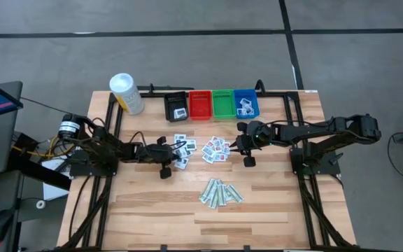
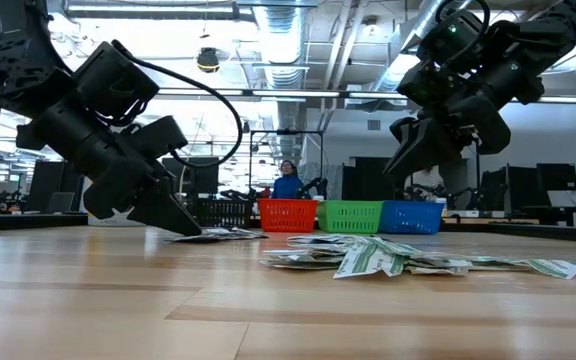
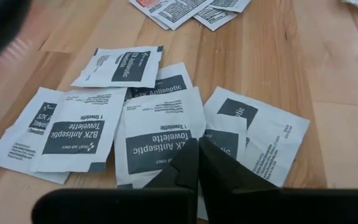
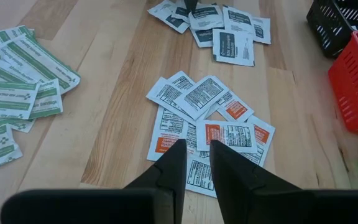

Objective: Pick & Place First Aid Supplies
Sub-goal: Put the black towelette pack into the black bin

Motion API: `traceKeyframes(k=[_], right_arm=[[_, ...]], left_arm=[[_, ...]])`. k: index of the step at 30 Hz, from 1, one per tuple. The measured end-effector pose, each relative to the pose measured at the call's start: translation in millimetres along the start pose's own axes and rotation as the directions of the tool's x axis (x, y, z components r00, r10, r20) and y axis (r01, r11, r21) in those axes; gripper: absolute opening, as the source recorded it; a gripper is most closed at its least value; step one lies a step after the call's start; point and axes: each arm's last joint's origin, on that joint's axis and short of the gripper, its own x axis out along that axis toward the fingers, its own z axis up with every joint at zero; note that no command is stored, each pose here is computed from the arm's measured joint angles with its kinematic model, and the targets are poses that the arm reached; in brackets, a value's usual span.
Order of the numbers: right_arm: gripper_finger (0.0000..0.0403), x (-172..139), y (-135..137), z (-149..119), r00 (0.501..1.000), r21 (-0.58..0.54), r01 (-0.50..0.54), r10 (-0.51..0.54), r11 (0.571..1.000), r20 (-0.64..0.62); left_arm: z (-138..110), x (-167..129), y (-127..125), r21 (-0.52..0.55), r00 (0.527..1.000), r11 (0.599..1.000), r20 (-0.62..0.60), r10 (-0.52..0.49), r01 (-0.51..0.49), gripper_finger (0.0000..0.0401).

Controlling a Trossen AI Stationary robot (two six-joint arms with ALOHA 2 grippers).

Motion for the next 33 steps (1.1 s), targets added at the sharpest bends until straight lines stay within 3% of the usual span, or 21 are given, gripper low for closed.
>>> traceKeyframes(k=[33], right_arm=[[0.0065,0,0,1,1.000,0.006,0.001,-0.001,1.000,0.008]], left_arm=[[19,-4,-10,0.013,0.981,0.999,0.193,-0.035,0.033,0.0006]])
